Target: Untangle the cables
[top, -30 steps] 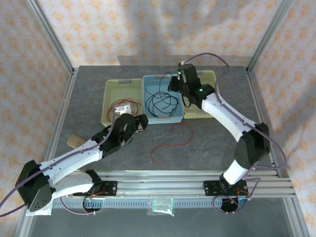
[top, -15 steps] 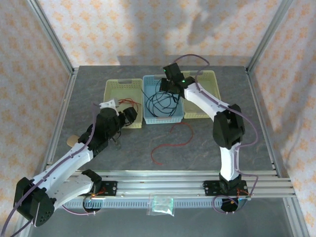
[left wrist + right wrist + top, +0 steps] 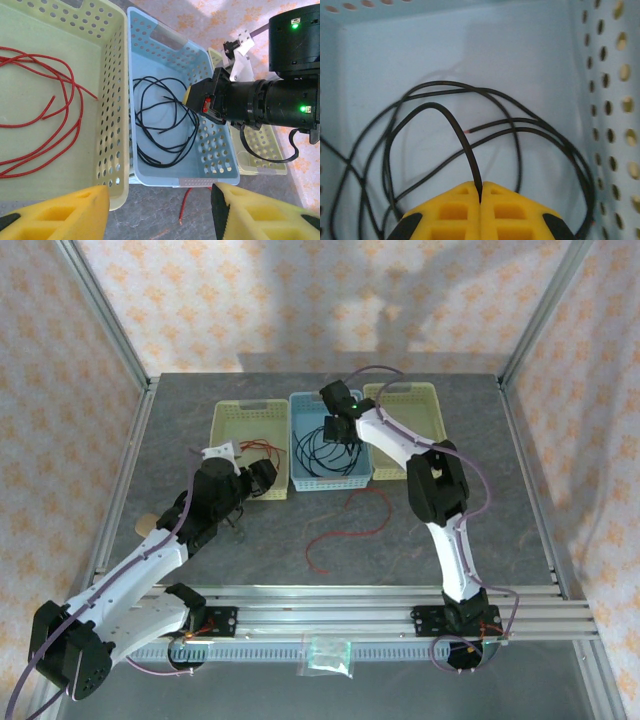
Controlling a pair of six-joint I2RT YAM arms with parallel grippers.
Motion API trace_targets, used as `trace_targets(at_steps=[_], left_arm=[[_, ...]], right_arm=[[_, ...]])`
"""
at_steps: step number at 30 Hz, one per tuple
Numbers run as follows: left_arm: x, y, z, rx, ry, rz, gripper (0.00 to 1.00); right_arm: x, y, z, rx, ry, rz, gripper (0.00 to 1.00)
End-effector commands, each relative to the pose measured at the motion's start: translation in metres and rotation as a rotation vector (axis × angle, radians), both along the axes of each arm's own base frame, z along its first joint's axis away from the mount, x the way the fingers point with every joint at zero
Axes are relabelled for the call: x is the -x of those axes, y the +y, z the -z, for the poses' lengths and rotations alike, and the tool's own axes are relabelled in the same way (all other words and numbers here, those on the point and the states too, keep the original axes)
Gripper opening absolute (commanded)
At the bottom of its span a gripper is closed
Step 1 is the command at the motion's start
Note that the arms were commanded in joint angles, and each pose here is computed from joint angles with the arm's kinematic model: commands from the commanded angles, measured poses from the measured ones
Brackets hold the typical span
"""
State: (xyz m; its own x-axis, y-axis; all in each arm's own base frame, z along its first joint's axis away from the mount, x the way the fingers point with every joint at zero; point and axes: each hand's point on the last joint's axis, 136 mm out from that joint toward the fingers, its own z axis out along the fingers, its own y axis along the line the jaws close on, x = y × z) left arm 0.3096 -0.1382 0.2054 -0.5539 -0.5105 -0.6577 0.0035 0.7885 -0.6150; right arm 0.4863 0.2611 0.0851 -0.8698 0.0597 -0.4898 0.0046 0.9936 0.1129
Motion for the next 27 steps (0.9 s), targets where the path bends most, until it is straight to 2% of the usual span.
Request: trace_targets(at_steps=[1, 4, 9, 11, 18, 24, 27], left_arm=[[-0.001, 0.000, -0.006, -0.010, -0.011, 0.006, 0.57], [-0.003, -0.002, -0.004, -0.016, -0.004, 0.014, 0.56], [-0.003, -0.007, 0.001, -0.047, 0.014, 0.027, 0.57], [-0.002, -0.011, 0.002, -0.064, 0.016, 0.033, 0.57], [0.003, -0.046, 0.020, -0.179, 0.066, 0.125, 0.59], [0.018, -0.087, 0.050, -0.322, 0.132, 0.277, 0.63], [0.025, -0.106, 0.065, -0.388, 0.172, 0.368, 0.64]], right_arm=[[0.000, -0.016, -0.011, 0.115, -0.029, 0.030, 0.04], [0.004, -0.004, -0.014, 0.051, -0.023, -0.016, 0.08], [0.005, 0.014, -0.039, -0.058, -0.056, -0.073, 0.32], [0.006, 0.014, -0.057, -0.075, -0.096, -0.083, 0.38], [0.038, -0.005, -0.129, -0.181, -0.285, -0.094, 0.40], [0.089, -0.036, -0.130, -0.251, -0.343, -0.084, 0.41], [0.112, -0.058, -0.123, -0.307, -0.352, -0.056, 0.47]])
